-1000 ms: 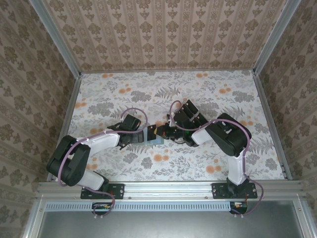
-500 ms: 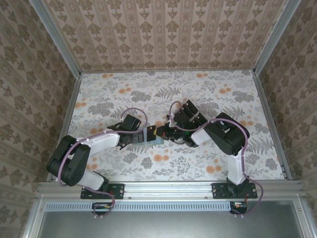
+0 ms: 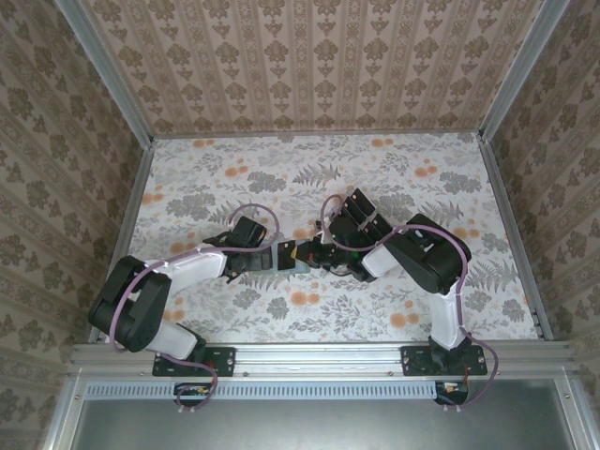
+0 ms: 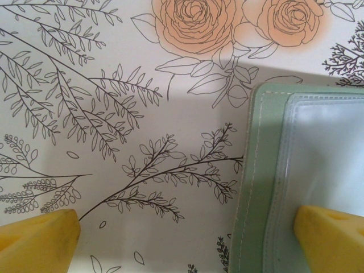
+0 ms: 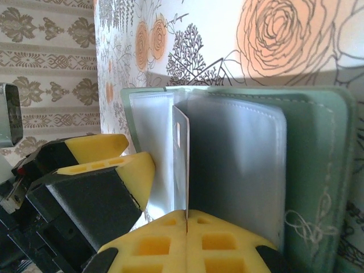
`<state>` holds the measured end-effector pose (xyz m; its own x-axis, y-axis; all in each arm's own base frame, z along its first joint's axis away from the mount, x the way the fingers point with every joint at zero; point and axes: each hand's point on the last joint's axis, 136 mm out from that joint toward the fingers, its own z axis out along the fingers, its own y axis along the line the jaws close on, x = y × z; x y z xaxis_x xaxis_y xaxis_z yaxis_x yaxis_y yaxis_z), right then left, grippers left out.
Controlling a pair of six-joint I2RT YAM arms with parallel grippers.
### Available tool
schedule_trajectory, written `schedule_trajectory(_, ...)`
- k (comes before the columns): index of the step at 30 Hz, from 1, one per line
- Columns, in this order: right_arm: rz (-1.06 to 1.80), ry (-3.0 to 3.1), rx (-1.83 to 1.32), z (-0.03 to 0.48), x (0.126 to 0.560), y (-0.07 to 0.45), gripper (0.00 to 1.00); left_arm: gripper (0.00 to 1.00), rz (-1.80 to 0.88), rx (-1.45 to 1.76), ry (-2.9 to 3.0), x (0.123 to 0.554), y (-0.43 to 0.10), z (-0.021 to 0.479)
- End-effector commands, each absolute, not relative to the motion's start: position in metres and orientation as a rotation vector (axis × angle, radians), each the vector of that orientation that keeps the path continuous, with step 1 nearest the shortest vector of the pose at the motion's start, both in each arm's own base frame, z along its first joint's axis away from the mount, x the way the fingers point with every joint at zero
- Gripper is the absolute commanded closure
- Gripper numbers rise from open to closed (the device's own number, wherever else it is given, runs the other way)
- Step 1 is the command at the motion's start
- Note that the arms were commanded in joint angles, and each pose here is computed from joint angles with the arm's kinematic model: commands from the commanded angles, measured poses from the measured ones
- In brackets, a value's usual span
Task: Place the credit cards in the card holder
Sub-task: Insert the credit card into the card slot.
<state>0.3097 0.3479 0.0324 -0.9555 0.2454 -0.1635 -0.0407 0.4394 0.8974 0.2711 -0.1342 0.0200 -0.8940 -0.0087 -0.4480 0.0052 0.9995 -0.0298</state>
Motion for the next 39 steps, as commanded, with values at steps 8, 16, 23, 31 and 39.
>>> schedule_trajectory(8,1.504,2.475,0.29,0.012,0.3,0.34,1.0,0.0,0.069,-0.01,2.753,0.253,-0.115,0.005)
schedule_trajectory(16,1.509,2.495,0.315,0.009,0.298,0.341,1.0,0.0,0.071,-0.01,2.753,0.253,-0.115,0.005)
schedule_trajectory(23,1.528,2.502,0.306,0.008,0.299,0.347,1.0,0.0,0.072,-0.01,2.753,0.253,-0.115,0.005)
schedule_trajectory(31,1.537,2.504,0.297,0.009,0.301,0.352,1.0,0.0,0.072,-0.009,2.753,0.253,-0.115,0.005)
schedule_trajectory(39,1.525,2.501,0.295,0.008,0.303,0.35,1.0,0.0,0.071,-0.008,2.752,0.253,-0.115,0.005)
